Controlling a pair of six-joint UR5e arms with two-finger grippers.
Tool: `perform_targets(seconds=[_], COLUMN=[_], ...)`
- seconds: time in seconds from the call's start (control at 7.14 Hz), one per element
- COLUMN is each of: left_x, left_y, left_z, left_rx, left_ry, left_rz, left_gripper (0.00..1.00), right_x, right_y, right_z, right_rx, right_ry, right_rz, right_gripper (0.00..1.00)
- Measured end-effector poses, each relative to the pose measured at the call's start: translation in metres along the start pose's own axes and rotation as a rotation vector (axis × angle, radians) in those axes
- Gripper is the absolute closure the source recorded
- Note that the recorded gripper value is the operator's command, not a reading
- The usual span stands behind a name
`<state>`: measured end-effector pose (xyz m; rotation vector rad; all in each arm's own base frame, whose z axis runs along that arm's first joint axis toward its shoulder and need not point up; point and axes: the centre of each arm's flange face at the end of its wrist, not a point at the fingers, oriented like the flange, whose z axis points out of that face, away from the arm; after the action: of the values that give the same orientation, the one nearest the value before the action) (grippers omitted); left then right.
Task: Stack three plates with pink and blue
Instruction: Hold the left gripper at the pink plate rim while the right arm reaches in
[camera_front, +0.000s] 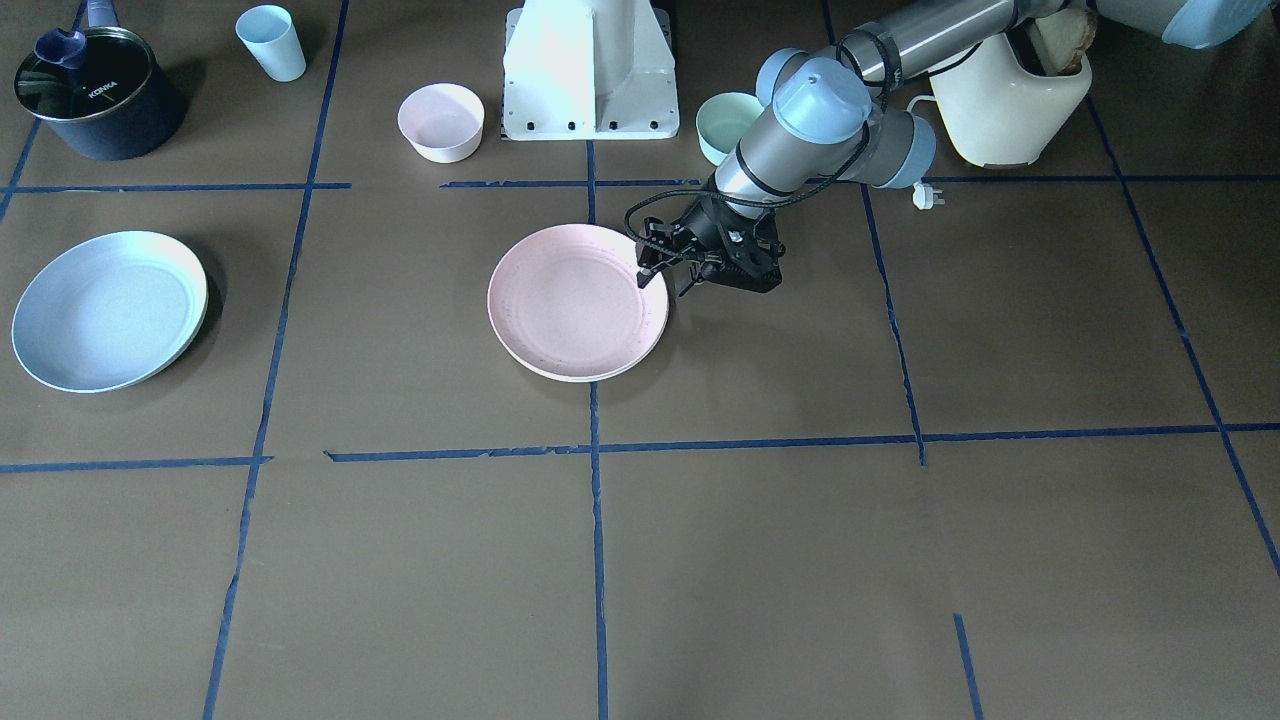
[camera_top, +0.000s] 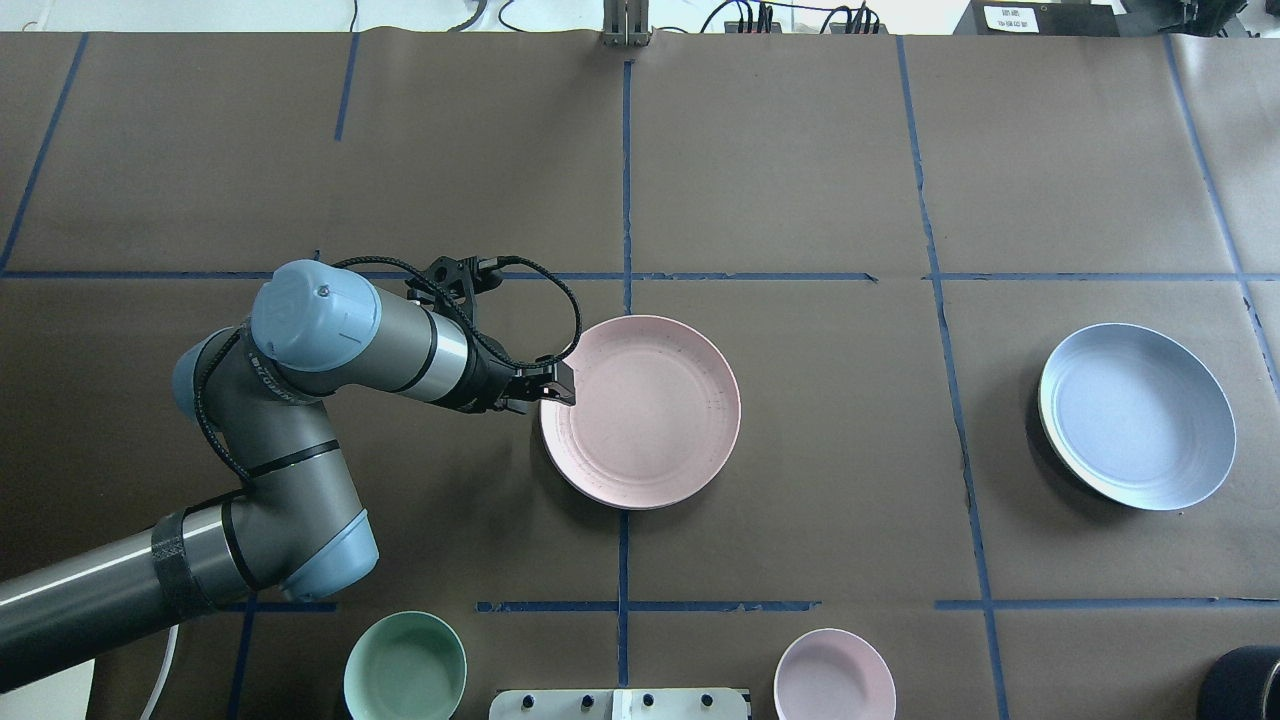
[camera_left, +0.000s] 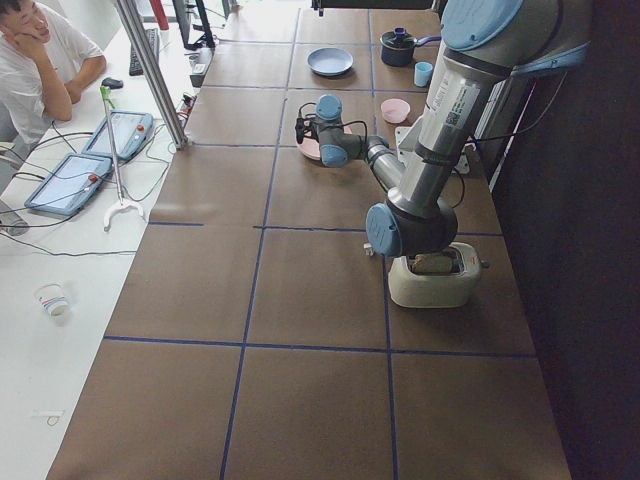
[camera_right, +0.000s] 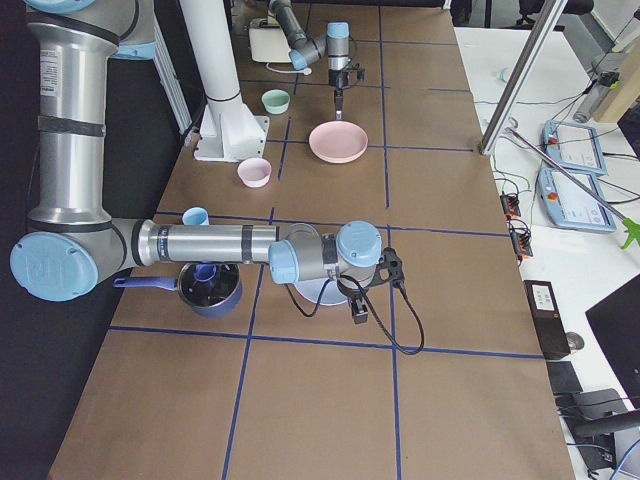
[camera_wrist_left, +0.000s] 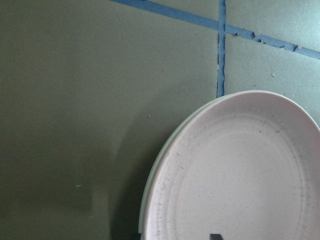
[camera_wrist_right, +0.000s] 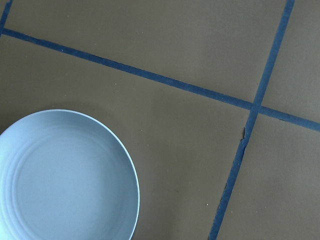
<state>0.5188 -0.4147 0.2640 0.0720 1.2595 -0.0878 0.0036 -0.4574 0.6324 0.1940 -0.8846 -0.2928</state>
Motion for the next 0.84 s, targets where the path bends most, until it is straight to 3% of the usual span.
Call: perform_targets(seconds=[0.42,0.56,0.84], left_x=[0.008,0.009,0.008], left_y=[-0.004,-0.005,-0.005], left_z=[-0.021,-0.024,-0.025], left_rx=[0.023,0.026,0.027], left_ry=[0.032,0.036,0.036], left_rz=[0.005,0.006,0.005], left_gripper=[0.11,0.1,0.1], right_x=[-0.014,-0.009,-0.011], right_y=[0.006,0.012,0.022], right_z=[0.044,0.066,0.105], right_rx=[-0.056,-0.046,0.037], right_ry=[0.022,0.024,-0.002], right_rz=[-0.05,-0.036,0.037], right_gripper=[0.0,0.0,0.01])
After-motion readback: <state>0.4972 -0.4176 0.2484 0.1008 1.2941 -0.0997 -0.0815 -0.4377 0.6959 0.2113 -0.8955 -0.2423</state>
